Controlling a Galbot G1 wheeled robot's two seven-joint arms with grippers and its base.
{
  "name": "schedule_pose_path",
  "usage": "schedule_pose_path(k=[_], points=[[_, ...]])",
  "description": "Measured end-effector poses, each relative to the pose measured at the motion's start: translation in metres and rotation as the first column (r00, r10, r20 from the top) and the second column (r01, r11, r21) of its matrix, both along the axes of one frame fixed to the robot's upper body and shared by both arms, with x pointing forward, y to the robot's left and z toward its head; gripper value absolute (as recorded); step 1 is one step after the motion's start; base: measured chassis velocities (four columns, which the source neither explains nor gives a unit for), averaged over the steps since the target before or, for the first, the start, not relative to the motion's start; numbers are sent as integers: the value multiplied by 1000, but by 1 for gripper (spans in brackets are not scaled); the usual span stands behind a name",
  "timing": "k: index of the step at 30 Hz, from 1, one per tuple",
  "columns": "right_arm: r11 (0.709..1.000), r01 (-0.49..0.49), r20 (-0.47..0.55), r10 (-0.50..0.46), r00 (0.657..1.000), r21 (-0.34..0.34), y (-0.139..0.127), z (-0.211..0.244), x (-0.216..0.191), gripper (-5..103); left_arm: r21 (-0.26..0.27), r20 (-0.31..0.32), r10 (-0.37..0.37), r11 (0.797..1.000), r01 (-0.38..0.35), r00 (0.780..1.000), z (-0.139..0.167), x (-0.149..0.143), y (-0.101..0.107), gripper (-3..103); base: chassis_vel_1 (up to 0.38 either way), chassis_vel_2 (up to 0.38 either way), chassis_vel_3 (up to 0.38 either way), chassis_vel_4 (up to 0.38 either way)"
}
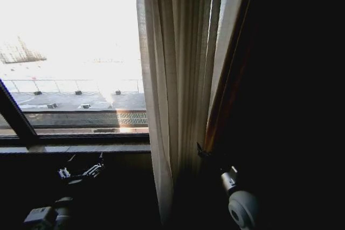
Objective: Open the curtains by pulling them apart, changing their state from closed to fully open.
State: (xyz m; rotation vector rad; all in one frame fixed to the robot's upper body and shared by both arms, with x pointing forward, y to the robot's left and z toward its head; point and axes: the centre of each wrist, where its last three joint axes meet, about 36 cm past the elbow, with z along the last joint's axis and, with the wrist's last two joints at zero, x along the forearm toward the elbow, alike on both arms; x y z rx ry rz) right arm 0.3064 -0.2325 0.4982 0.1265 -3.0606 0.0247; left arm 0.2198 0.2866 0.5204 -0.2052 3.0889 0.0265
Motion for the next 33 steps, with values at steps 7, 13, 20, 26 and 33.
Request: schedule_pose_path(k=[7,13,20,26,33], points=[[999,-31,-19,31,999,16,6,-2,-9,100,1,-1,-1,1000,1,1000,-1,-2,0,100,0,0,0,0],[999,-35,5,35,999,-2,9,-2,-3,100,-2,-2,9,1000,-9,1000,-2,-3,-1,100,0,0,0,0],[999,-35,10,35,999,-8,12,-8,0,100,2,2,16,1000,-16,1000,-4,-5,-2,100,60,53,-66,-64],[999,-34,17,34,999,-9,11,-9,3,100,7,2,15,1000,-15,1000,-5,-5,-4,100,189,181,-152,-169],[999,-32,31,32,999,-9,11,-10,8,100,14,13,-7,1000,7,1000,-5,-6,-4,100,255,281,-274,-266]])
